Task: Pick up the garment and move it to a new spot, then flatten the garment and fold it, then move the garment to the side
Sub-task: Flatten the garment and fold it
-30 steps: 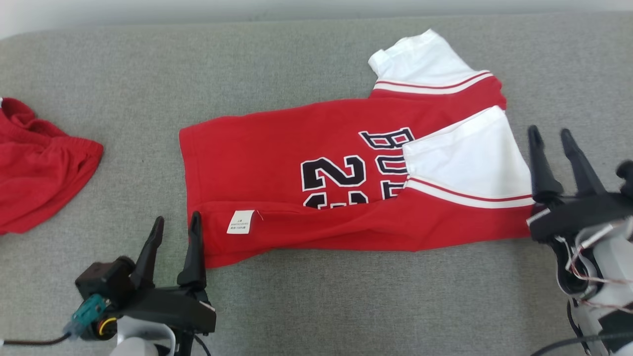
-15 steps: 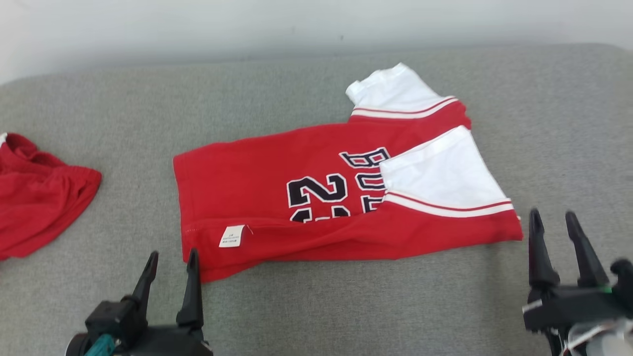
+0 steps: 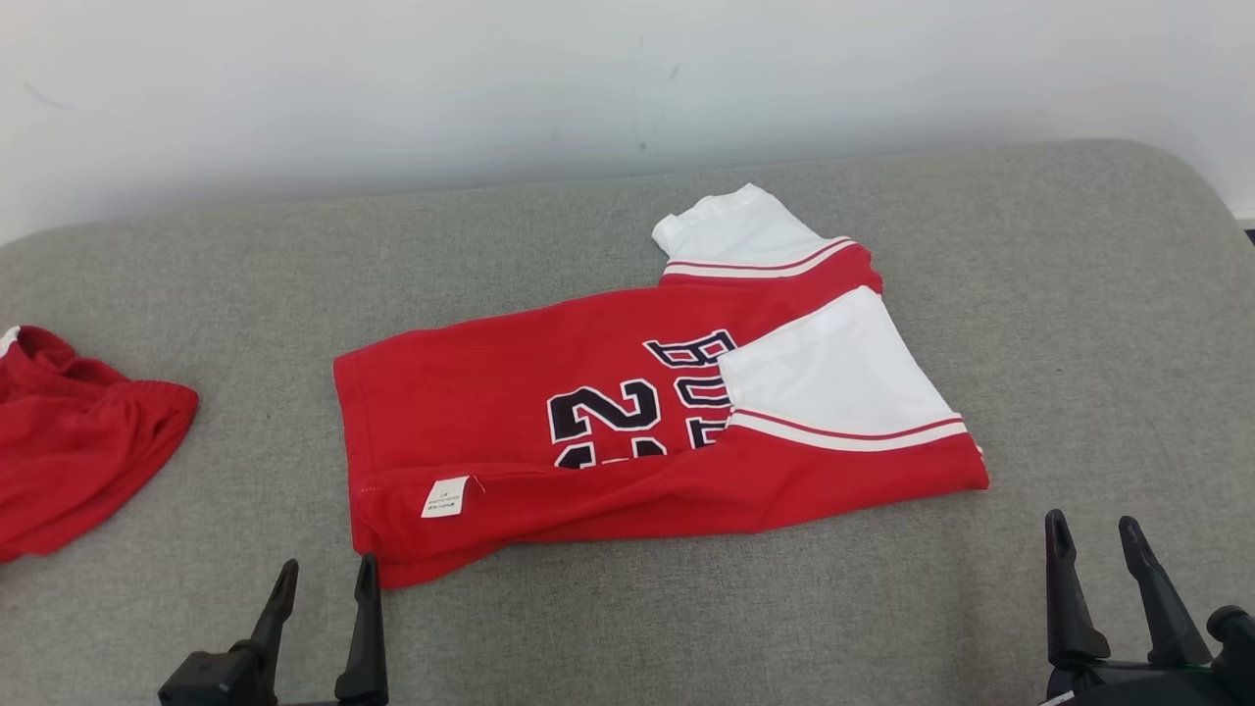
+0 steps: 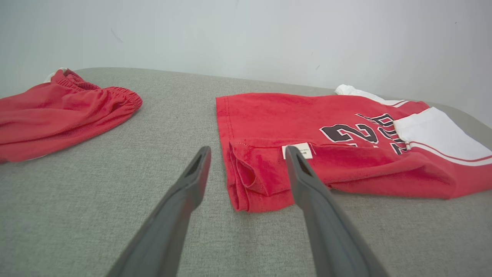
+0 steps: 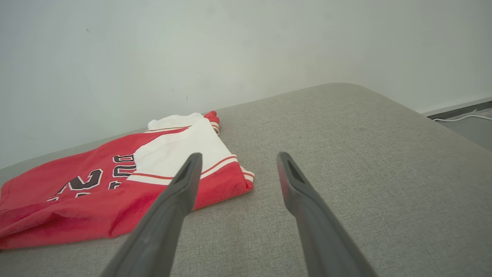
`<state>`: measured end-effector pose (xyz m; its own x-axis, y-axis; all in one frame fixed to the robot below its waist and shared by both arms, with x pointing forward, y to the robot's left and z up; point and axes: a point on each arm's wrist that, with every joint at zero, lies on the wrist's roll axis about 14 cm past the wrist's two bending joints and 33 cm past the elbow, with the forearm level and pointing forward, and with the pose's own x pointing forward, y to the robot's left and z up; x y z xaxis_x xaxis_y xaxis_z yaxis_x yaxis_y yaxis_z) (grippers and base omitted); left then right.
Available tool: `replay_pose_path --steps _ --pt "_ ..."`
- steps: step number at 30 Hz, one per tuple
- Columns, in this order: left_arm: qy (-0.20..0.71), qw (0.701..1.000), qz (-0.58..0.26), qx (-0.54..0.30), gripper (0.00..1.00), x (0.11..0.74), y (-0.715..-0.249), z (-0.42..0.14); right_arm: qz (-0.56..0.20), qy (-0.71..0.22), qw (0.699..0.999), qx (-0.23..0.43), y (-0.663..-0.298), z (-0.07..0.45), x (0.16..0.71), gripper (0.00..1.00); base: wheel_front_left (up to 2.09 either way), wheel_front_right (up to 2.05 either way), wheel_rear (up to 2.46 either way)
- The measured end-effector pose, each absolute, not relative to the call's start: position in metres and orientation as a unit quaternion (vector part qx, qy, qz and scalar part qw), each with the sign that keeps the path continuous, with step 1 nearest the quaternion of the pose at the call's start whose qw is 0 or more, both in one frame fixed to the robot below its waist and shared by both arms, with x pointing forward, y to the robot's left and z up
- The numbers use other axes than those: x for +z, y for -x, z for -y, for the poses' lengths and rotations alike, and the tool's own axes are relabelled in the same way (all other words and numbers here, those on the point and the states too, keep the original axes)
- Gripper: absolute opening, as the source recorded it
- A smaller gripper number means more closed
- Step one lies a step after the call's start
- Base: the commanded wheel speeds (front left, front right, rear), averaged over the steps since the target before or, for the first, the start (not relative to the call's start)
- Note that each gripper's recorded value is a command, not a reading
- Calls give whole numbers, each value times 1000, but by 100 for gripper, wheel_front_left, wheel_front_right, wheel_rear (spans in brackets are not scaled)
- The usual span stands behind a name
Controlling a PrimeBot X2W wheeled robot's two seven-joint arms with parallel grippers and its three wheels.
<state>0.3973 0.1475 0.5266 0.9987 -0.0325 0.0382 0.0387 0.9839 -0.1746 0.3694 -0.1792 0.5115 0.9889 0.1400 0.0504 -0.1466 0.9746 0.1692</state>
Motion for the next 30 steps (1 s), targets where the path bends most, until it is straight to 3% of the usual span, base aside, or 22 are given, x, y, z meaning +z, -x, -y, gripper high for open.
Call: replay_pose_path --steps 13,30 --pt "94 995 4 -23 100 523 -396 -144 15 -81 994 71 -368 180 514 100 0 0 0" --pt "110 990 -86 -38 100 471 -420 -133 -60 -68 991 97 -422 180 462 100 0 0 0"
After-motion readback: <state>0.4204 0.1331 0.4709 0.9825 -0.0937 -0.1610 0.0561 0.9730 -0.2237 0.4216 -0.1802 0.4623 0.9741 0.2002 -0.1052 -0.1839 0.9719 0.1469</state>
